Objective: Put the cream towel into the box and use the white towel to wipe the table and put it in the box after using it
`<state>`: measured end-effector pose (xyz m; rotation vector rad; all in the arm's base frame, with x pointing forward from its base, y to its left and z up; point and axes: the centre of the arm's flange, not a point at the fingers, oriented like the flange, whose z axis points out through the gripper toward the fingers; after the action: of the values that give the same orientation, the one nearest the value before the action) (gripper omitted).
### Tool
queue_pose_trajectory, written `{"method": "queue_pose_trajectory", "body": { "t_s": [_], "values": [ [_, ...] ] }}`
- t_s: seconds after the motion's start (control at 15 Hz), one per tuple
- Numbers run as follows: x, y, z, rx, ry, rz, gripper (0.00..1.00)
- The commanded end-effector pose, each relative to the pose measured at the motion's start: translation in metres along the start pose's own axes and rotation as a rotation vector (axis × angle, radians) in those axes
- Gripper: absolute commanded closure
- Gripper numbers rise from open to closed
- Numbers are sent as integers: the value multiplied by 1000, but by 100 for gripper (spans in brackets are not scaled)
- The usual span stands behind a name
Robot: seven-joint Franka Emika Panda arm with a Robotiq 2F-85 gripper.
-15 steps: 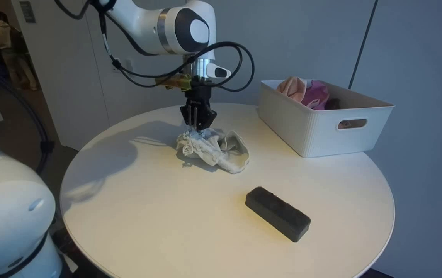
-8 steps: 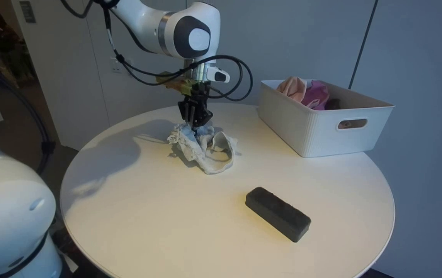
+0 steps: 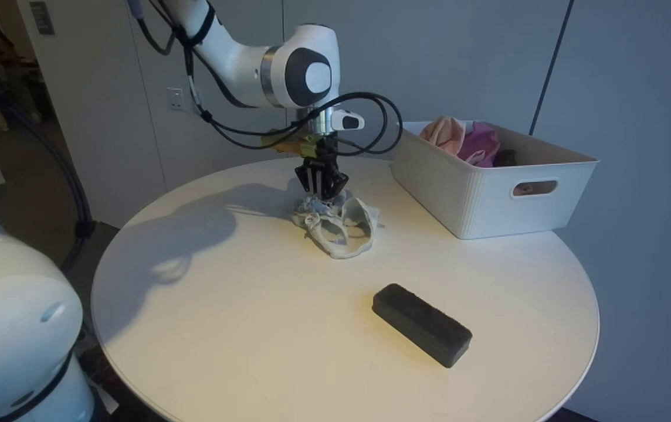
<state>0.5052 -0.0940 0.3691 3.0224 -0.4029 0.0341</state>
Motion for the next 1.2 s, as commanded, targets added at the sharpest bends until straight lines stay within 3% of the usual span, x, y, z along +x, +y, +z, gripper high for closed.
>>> {"method": "queue_pose_trajectory", "body": {
  "t_s": [0.0, 0.13, 0.33, 0.53, 0.93, 1.13],
  "values": [
    [33, -9, 10, -78, 126, -25, 97],
    [44, -13, 15, -102, 168, -34, 97],
    [48, -11, 14, -49, 130, 19, 95],
    [16, -5, -5, 21, 95, 54, 95],
    [-58, -6, -24, 20, 55, 97, 95],
    [-75, -17, -27, 55, 10, 83, 95]
  ]
}}
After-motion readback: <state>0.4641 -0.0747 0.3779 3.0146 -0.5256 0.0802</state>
